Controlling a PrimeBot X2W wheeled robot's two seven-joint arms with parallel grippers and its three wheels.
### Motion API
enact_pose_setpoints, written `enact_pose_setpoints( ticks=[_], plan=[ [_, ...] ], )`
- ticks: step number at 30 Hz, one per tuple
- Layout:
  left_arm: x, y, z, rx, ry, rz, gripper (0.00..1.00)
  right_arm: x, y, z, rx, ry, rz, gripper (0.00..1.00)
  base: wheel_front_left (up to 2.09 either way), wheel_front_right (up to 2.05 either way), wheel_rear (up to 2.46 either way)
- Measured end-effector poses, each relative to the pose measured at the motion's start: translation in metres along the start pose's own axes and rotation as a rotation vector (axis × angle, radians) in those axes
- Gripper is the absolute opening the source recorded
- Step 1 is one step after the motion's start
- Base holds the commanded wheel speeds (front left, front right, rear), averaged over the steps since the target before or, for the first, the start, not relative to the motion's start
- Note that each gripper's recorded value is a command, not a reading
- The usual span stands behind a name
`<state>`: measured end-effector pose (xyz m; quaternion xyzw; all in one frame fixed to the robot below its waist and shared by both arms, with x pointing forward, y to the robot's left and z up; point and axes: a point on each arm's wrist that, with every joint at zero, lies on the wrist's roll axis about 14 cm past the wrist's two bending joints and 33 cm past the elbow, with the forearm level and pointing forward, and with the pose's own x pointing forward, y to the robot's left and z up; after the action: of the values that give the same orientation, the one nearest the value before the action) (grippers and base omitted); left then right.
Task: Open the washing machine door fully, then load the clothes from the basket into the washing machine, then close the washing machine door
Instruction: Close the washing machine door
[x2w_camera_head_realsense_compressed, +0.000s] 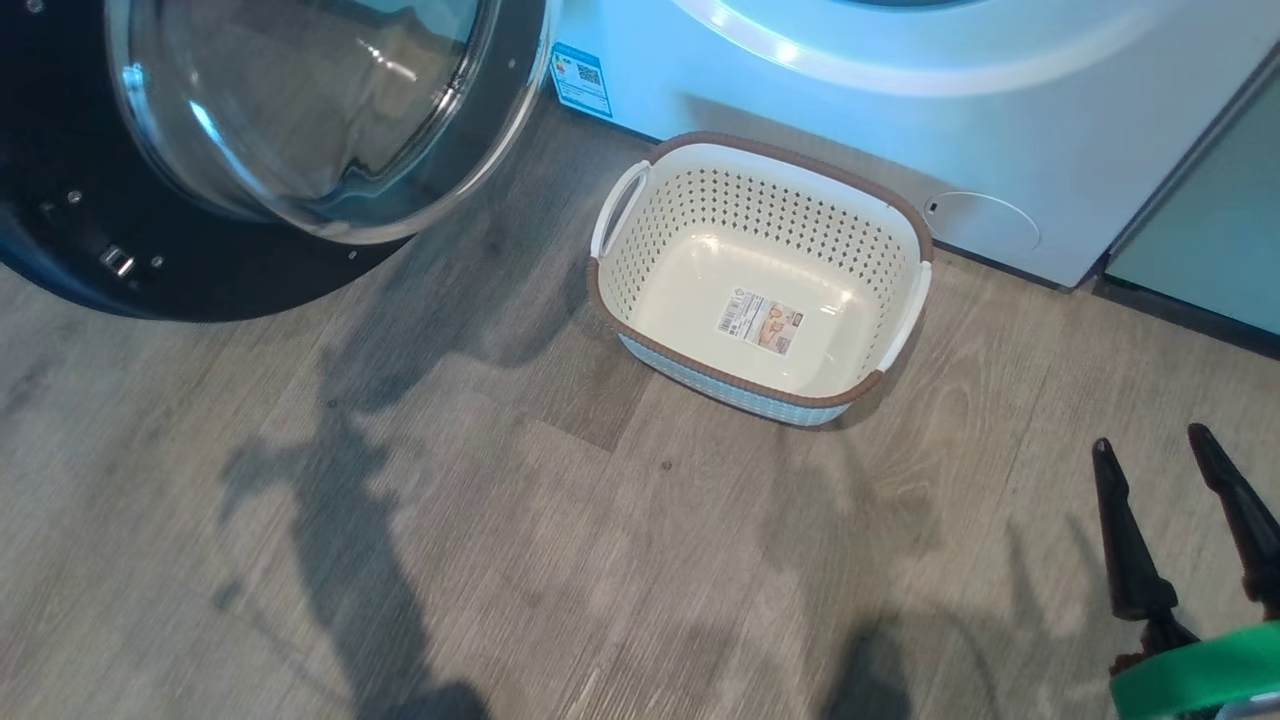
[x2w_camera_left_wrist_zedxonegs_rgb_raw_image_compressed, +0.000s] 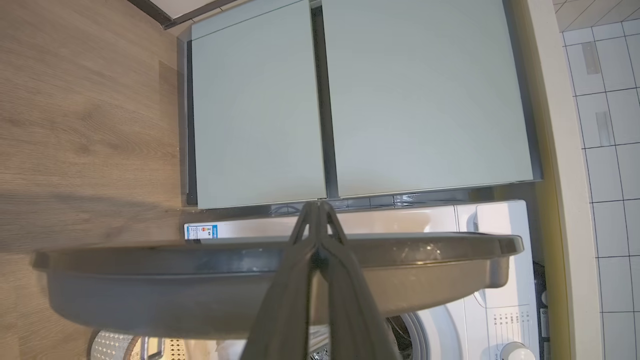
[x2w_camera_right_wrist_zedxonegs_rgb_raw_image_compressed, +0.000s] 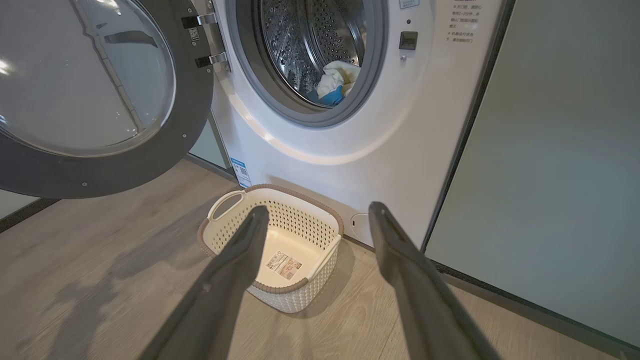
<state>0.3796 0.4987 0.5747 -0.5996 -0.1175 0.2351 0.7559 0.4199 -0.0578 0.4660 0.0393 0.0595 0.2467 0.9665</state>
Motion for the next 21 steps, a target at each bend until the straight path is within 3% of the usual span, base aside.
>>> enact_pose_setpoints(
  ticks=[21],
  plan=[
    [-0.016,-0.014,-0.021,-0.03,0.192,-0.081,0.0,0.005,0.011,0.005,0.005,-0.008,0.034,1.0,0.0,0.0,0.0]
  ],
)
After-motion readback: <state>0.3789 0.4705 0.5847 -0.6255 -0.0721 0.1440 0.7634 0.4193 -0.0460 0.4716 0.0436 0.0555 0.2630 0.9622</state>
